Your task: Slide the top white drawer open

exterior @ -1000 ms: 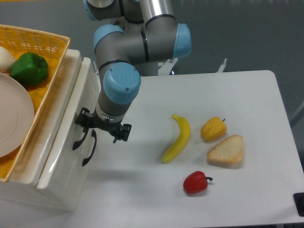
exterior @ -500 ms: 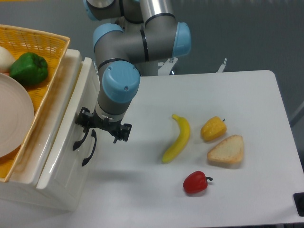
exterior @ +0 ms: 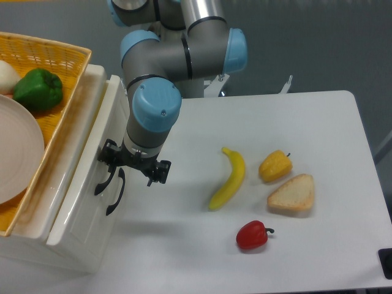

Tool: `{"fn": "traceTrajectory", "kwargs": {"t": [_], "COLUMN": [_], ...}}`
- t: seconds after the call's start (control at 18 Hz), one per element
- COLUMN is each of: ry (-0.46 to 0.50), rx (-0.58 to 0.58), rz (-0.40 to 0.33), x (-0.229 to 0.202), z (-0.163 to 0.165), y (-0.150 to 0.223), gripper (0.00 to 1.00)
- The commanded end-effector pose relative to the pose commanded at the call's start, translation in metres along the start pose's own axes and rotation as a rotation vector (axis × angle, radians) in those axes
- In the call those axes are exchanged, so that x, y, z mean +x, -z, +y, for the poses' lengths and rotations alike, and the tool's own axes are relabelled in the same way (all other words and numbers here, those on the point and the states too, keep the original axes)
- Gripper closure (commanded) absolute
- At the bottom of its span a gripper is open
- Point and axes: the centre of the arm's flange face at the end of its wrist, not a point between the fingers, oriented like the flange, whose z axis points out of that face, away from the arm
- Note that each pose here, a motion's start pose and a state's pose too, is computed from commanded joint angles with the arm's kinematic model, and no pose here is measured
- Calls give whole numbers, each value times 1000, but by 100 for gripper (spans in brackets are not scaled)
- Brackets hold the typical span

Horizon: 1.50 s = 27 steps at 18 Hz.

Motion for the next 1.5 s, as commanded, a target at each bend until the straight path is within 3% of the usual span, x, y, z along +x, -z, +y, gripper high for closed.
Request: {"fn": "traceTrajectory", "kwargs": {"t": [1.5], "ry": [44], "rx": [44], "rz": [-23], "x": [-59], "z": [5], "y": [19], "gripper": [0]}}
